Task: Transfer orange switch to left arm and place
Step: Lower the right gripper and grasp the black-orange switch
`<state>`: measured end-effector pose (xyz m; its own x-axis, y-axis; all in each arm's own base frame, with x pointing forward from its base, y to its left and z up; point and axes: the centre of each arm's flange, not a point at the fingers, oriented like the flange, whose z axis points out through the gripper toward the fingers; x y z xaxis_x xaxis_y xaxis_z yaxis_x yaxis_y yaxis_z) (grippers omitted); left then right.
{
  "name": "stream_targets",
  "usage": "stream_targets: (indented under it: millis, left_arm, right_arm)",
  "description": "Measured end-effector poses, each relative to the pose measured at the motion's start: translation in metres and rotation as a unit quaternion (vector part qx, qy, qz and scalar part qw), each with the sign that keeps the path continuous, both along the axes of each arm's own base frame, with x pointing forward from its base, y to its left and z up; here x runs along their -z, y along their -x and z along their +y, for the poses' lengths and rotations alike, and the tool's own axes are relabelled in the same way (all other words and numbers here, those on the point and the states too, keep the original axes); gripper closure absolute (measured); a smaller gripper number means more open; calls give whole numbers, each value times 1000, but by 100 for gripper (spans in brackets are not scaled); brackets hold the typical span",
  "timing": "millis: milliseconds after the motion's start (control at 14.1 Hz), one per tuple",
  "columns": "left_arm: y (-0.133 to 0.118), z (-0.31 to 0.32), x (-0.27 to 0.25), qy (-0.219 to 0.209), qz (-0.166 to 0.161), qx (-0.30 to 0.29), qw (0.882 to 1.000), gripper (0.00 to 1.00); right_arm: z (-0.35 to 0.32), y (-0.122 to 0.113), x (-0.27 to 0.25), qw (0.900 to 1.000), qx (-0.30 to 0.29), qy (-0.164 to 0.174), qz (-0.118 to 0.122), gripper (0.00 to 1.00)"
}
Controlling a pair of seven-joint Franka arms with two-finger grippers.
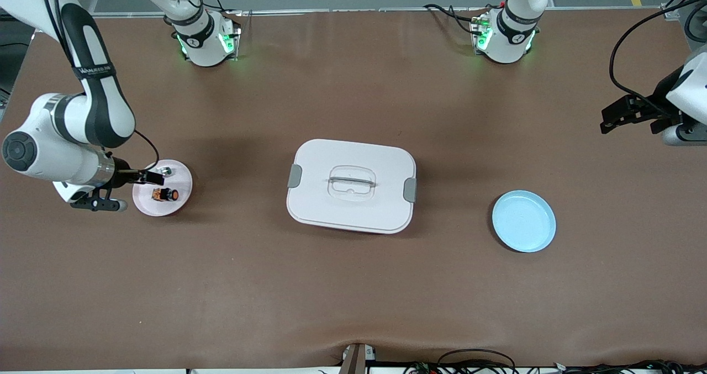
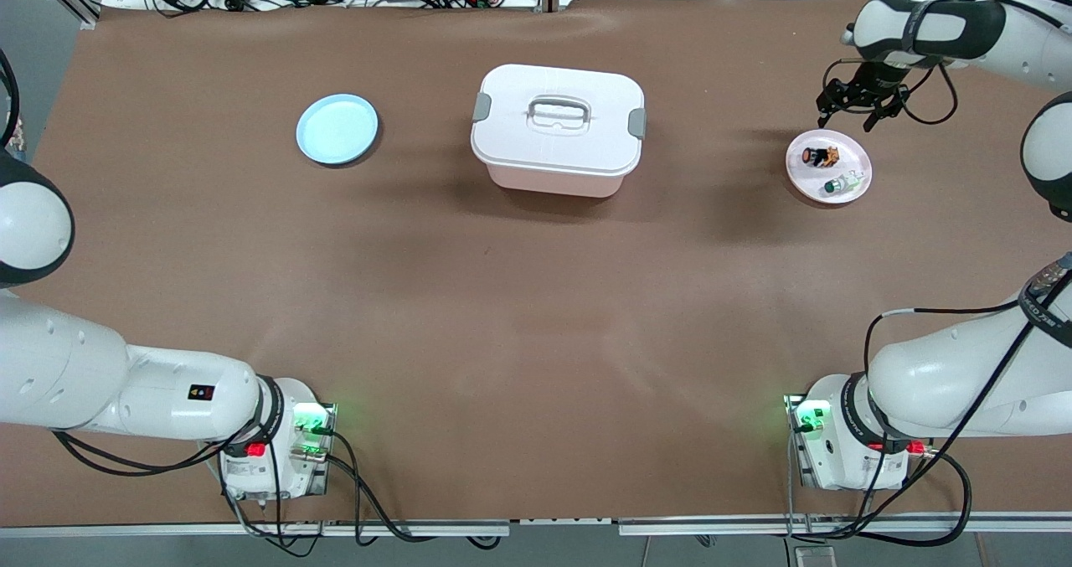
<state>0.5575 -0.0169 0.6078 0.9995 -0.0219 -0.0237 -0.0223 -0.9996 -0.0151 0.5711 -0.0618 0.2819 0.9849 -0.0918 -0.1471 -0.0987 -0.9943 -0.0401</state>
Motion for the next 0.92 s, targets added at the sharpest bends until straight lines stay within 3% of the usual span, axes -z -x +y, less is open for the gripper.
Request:
stream_targets:
  millis: [284, 924]
  left_arm:
    - [0, 0, 0, 0, 0, 0, 1000, 0]
    - [0, 0, 0, 0, 0, 0, 1000, 0]
  right_arm:
    - [-3, -2, 42, 1000, 3, 6, -16, 0]
    - [-5, -4, 88, 1000, 5, 10, -24, 0]
